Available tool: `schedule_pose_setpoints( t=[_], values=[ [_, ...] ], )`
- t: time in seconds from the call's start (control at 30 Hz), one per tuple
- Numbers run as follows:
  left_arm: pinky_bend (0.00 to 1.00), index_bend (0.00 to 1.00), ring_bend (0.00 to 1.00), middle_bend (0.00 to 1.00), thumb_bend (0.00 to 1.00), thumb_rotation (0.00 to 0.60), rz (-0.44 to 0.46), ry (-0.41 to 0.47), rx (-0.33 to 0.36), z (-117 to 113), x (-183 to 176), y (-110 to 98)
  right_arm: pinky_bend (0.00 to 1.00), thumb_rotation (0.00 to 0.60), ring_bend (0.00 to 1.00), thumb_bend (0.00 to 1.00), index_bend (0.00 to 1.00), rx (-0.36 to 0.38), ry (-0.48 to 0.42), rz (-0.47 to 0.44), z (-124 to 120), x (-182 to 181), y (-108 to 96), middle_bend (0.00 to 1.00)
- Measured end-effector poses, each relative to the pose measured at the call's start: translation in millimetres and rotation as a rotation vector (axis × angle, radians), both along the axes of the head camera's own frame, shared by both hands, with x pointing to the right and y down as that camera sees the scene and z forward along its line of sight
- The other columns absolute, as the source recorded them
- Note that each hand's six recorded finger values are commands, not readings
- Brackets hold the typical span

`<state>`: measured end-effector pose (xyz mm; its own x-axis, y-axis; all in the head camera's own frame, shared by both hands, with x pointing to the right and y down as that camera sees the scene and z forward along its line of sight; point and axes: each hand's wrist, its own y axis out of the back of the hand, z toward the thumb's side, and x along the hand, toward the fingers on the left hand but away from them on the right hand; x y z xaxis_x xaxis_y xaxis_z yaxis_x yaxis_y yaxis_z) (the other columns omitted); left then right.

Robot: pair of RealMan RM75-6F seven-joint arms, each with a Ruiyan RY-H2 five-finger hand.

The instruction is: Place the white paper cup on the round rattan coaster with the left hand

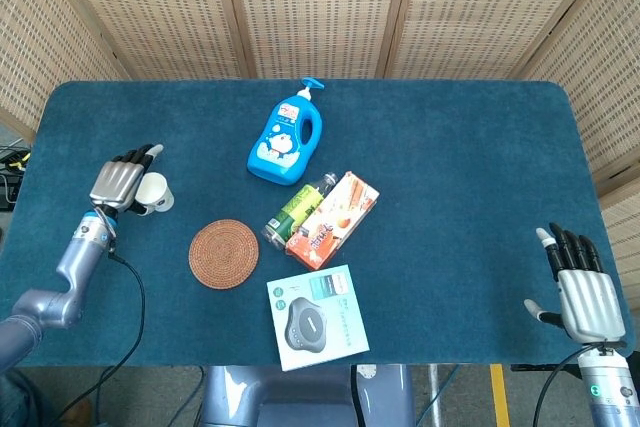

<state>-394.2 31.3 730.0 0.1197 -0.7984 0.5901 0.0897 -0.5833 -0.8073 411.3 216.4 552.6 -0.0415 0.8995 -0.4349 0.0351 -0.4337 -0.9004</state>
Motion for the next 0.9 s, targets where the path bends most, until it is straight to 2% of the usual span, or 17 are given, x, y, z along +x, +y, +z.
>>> schedule_pose_setpoints(
  t=[0.07,0.13,0.2,0.4,0.63,0.77,0.9],
  values=[
    [0.39,0.08,0.44,0.39,0.0,0.6,0.002,-0.005,-0.006,3,2,-2,0.0,0.6,0.0,0.0,0.05,-0.001,0.001,0.0,0,0,0,0.0],
    [0.41,0.19,0.49,0.46,0.0,0.6,0.005,-0.007,-0.025,6,5,-2,0.0,0.6,0.0,0.0,0.05,-0.001,0.001,0.0,1,0,0,0.0],
    [0.42,0.22,0.51,0.47,0.0,0.6,0.005,-0.009,-0.037,8,6,-4,0.0,0.6,0.0,0.0,0.05,-0.001,0.002,0.002,1,1,0,0.0],
    [0.42,0.22,0.5,0.47,0.0,0.6,-0.011,-0.003,-0.024,5,2,-6,0.0,0.6,0.0,0.0,0.05,0.004,-0.001,0.002,-1,1,0,0.0],
    [0.42,0.22,0.49,0.46,0.0,0.6,-0.027,0.053,0.043,-19,-6,-10,0.0,0.6,0.0,0.0,0.05,0.009,-0.007,-0.007,-3,-1,1,0.0],
    [0.42,0.22,0.49,0.46,0.0,0.6,0.016,0.098,0.084,-39,0,-7,0.0,0.6,0.0,0.0,0.05,0.012,-0.012,-0.013,-4,-4,1,0.0],
    [0.42,0.22,0.49,0.45,0.0,0.6,0.09,0.165,0.104,-60,19,5,0.0,0.6,0.0,0.0,0.05,0.013,-0.015,-0.017,-5,-5,2,0.0]
  ],
)
